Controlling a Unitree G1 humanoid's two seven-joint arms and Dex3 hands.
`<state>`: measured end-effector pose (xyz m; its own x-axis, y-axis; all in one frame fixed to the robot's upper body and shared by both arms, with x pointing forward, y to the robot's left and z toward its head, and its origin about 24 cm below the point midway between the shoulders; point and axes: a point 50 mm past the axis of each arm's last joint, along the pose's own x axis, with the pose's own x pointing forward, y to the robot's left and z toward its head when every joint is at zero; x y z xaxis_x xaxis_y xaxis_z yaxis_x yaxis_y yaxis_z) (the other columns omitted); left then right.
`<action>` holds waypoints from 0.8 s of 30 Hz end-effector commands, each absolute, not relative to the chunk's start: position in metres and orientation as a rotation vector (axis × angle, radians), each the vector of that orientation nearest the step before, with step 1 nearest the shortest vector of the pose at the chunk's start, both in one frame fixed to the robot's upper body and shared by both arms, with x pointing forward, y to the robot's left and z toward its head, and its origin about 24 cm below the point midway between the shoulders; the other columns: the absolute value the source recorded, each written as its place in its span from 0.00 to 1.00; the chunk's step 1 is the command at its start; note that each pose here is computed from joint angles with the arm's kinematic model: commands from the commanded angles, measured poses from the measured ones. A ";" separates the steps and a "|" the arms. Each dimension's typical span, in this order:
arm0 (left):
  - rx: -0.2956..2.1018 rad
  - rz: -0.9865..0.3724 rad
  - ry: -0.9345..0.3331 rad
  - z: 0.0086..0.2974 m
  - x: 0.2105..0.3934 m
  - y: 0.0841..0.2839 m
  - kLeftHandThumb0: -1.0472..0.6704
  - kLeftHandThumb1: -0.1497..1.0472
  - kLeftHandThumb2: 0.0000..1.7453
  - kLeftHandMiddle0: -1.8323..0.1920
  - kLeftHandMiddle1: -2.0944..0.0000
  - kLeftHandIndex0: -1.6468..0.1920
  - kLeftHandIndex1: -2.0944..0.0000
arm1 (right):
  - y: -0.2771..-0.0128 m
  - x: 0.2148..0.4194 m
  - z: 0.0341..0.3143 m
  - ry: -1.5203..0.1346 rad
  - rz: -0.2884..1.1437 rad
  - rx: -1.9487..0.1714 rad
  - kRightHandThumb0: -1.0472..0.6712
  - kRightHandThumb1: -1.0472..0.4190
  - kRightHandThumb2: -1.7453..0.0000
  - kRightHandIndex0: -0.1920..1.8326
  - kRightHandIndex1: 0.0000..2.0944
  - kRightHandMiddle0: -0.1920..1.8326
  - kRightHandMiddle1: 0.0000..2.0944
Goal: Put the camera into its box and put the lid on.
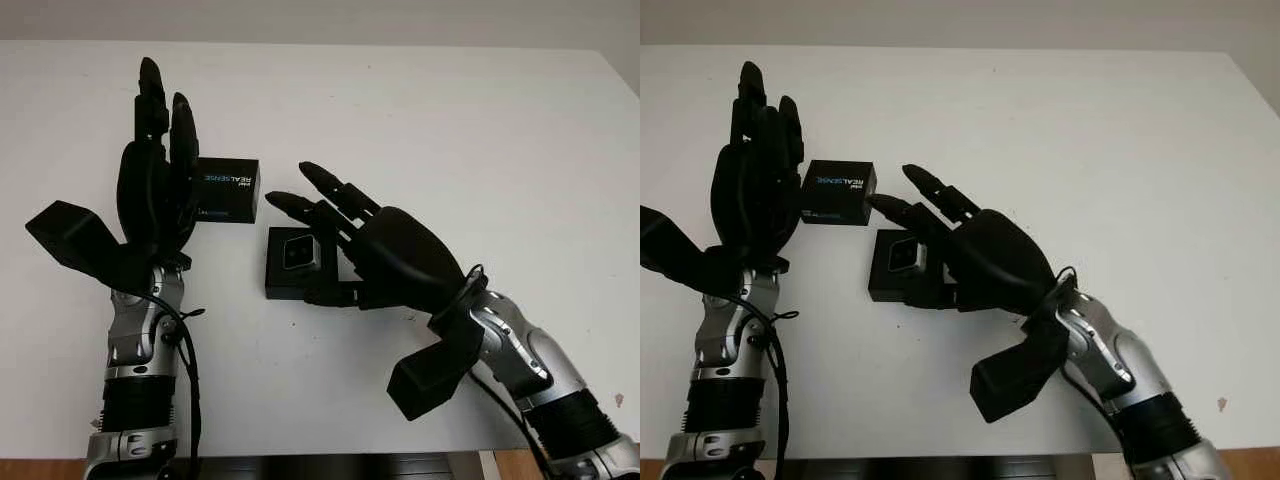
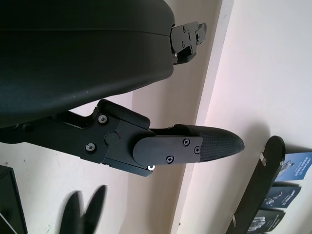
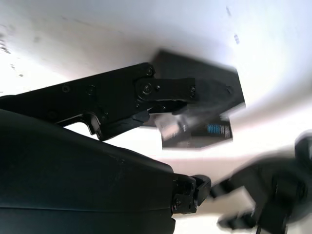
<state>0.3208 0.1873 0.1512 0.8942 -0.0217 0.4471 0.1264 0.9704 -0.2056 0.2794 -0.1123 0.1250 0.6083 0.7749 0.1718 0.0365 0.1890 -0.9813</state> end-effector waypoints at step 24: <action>-0.182 -0.054 -0.486 0.155 0.312 0.192 0.20 1.00 0.27 1.00 1.00 1.00 1.00 | -0.119 0.274 0.105 -0.660 0.761 -1.504 0.07 0.00 0.62 0.05 0.02 0.13 0.05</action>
